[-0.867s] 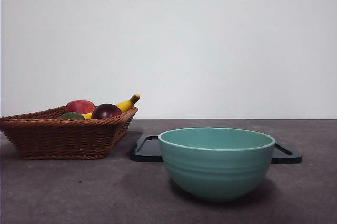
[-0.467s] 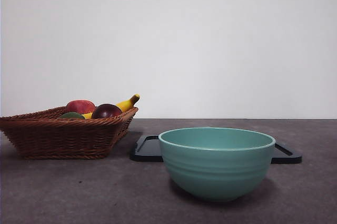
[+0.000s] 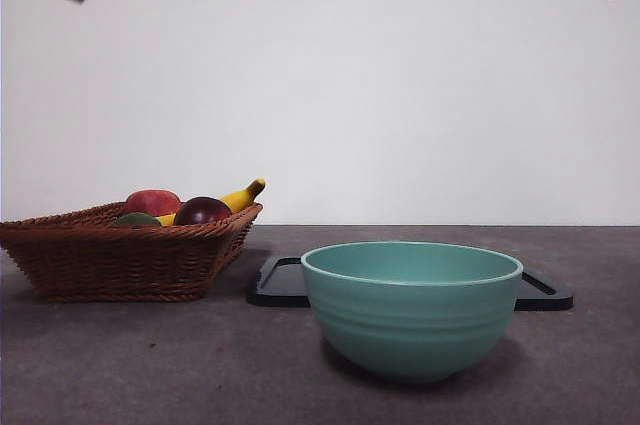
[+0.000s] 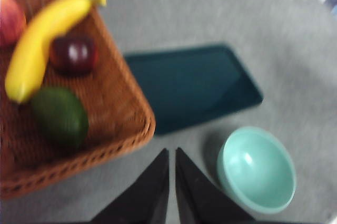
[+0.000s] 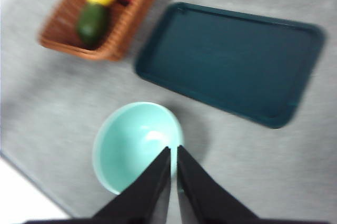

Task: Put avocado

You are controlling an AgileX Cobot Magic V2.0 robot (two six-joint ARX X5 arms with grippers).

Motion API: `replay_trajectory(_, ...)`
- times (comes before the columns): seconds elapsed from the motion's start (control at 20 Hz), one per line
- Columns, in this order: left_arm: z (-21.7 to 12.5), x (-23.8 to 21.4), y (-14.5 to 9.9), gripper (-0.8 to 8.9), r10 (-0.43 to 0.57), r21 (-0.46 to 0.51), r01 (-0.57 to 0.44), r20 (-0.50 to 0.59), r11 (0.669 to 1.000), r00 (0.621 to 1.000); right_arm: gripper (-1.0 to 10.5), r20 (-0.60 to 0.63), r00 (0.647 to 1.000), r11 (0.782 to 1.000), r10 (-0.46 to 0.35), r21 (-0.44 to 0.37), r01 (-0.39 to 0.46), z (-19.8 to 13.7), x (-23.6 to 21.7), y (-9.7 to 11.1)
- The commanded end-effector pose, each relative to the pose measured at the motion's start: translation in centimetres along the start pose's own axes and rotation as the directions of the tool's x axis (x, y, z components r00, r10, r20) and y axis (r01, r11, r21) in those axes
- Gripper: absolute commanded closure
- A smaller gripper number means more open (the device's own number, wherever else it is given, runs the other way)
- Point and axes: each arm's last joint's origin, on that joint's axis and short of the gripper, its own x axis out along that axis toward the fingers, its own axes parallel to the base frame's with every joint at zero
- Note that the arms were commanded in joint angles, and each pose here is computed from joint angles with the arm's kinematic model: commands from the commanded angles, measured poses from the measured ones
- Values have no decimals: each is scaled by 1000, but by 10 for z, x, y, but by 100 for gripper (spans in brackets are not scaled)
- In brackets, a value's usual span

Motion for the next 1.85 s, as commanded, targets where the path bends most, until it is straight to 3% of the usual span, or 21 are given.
replay_trajectory(0.05,4,1,-1,794,-5,85,5,-6,996,1000,935,10,1000,997,-20,-75,20,2,-4,2)
replay_trajectory(0.3,5,1,-1,766,-5,86,6,-3,996,1000,935,16,999,996,-37,-76,38,3,-4,2)
replay_trajectory(0.4,5,1,-1,565,-5,102,6,-3,995,1000,856,11,999,995,-43,-91,44,2,-4,1)
replay_trajectory(0.5,5,1,-1,325,-6,103,6,1,995,1000,569,15,998,993,-66,-98,67,2,-4,1)
replay_trajectory(0.55,5,1,-1,250,-7,102,7,3,995,1000,425,20,996,991,-84,-99,86,3,-4,0)
replay_trajectory(0.6,5,1,-1,216,-7,101,7,2,995,1000,366,23,995,990,-96,-99,98,3,-4,0)
replay_trajectory(0.8,5,1,-2,70,-7,102,7,2,995,1000,360,23,995,990,-95,-99,97,3,-4,0)
replay_trajectory(1.15,5,1,-1,62,-6,98,6,0,995,1000,361,29,995,990,-94,-101,97,3,-4,0)
replay_trajectory(1.3,5,2,0,65,9,53,-9,-6,999,1000,360,29,995,990,-94,-101,97,3,-4,0)
replay_trajectory(1.4,7,3,4,67,72,1,-72,-17,997,997,360,29,995,990,-94,-101,97,3,-4,0)
replay_trajectory(1.6,19,17,20,67,245,-57,-258,-177,964,953,360,29,995,990,-94,-101,96,3,-4,0)
replay_trajectory(1.85,46,59,36,67,263,-64,-302,-349,951,900,360,29,995,990,-94,-101,96,3,-4,0)
